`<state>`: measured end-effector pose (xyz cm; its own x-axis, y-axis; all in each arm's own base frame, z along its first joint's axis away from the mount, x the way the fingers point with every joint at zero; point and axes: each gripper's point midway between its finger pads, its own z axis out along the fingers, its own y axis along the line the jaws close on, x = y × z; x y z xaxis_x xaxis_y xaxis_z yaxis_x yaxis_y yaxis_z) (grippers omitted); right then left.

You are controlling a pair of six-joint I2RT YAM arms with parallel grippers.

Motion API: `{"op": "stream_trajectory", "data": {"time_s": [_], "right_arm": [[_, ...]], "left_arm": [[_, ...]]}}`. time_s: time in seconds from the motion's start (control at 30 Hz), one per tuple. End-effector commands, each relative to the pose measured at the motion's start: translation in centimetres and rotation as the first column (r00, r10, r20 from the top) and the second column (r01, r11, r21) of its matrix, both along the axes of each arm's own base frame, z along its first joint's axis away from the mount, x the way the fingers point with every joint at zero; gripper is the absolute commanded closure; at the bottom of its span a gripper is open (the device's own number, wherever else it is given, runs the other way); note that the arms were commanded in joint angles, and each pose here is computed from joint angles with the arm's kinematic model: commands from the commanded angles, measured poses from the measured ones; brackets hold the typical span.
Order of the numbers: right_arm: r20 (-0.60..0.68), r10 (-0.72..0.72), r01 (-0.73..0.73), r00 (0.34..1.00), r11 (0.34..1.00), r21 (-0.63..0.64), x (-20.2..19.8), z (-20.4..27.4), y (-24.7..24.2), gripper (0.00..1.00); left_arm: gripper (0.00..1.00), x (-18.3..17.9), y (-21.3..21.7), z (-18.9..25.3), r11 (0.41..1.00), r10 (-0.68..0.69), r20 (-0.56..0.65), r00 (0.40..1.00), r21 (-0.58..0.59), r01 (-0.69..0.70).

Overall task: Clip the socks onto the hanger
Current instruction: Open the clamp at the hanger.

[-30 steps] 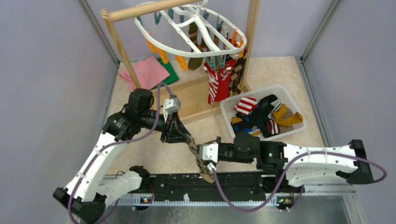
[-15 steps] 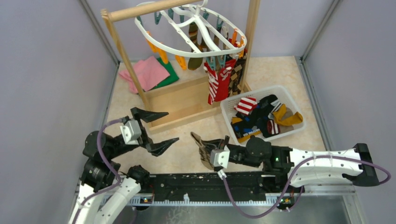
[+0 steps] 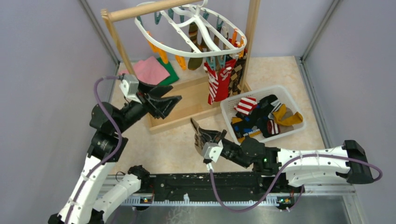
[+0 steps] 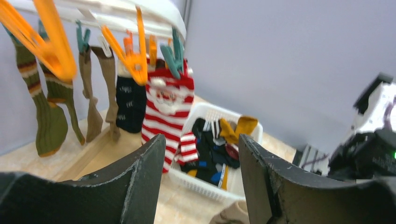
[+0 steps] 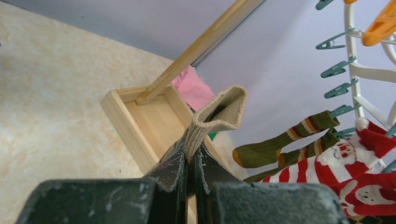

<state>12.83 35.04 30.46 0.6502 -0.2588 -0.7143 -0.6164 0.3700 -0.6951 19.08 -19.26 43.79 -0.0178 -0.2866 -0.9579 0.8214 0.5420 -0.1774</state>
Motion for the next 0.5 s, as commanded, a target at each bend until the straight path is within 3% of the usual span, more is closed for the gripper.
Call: {"op": "stream_trajectory", "data": {"time_s": [0.0,0.2,0.47], "right_arm": [[-0.021,-0.028,0.031,0.999,0.986,0.161,0.1,3.3,-0.2,1.0],[-0.036,-0.02,0.026,0.999,0.982,0.188,0.0,3.2,-0.3,1.0],[-0.036,-0.019,0.027,0.999,0.974,0.223,-0.1,3.7,-1.2,1.0]], "left_arm": [[0.36,1.1,0.8,5.3,0.988,0.066,-0.017,0.998,-0.135,-0.068],[0.32,4.8,1.1,7.0,0.97,0.168,-0.118,0.979,-0.155,-0.185],[0.28,8.3,0.3,6.5,0.957,0.199,-0.238,0.951,-0.159,-0.241]]}}
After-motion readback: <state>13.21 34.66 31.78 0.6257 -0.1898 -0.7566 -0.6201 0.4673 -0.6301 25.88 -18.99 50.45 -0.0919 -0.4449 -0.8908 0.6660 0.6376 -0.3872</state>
